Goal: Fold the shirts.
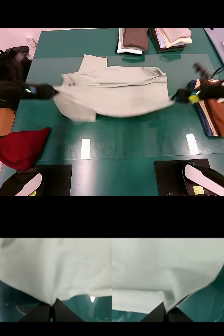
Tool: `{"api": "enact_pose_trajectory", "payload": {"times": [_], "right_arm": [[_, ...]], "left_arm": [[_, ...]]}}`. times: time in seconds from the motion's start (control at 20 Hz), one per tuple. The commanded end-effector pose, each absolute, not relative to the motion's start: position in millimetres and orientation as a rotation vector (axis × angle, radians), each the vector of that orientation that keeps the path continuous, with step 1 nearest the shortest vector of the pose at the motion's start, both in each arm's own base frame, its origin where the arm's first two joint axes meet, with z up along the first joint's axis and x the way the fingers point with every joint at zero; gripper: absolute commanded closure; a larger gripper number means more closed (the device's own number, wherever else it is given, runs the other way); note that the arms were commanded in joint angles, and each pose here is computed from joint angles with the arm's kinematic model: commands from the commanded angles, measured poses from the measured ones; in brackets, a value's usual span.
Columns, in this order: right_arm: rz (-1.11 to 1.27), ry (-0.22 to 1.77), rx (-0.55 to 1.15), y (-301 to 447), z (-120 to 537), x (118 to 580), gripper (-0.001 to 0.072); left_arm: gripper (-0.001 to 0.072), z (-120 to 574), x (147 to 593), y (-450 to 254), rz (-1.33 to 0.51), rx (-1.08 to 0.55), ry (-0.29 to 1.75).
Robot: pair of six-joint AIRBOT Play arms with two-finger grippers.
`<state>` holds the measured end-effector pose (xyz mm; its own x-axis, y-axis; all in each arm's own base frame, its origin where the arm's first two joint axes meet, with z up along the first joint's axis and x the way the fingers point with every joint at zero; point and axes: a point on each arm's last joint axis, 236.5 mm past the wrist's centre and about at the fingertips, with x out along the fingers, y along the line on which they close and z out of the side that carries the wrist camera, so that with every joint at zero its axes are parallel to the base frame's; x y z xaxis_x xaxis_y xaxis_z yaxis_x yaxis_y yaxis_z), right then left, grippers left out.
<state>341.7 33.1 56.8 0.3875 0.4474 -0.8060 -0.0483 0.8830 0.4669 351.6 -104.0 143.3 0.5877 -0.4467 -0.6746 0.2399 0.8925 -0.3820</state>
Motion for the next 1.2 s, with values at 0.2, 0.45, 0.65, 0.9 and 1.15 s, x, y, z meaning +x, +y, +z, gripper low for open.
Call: {"api": "enact_pose_trajectory", "payload": {"times": [0.2, 0.45, 0.65, 0.9, 1.15], "right_arm": [[0.192, 0.248, 0.027, 10, 411, 315, 0.0693], [0.025, 0.024, -0.048, -1, 508, 248, 0.0694], [0.007, 0.154, -0.025, -15, 489, 258, 0.0694], [0.192, 0.467, 0.092, -13, 396, 336, 0.0694], [0.22, 0.978, 0.199, -15, 201, 403, 0.0694]], "left_arm": [[0.0684, 493, 244, -98, -0.428, -0.096, 0.016], [0.0685, 597, 158, -92, -0.423, -0.118, -0.3], [0.0685, 566, 205, -74, -0.33, -0.113, -0.158], [0.0684, 397, 349, -79, -0.327, -0.133, 0.452], [0.0683, 198, 438, -81, -0.308, -0.218, 0.944]]}}
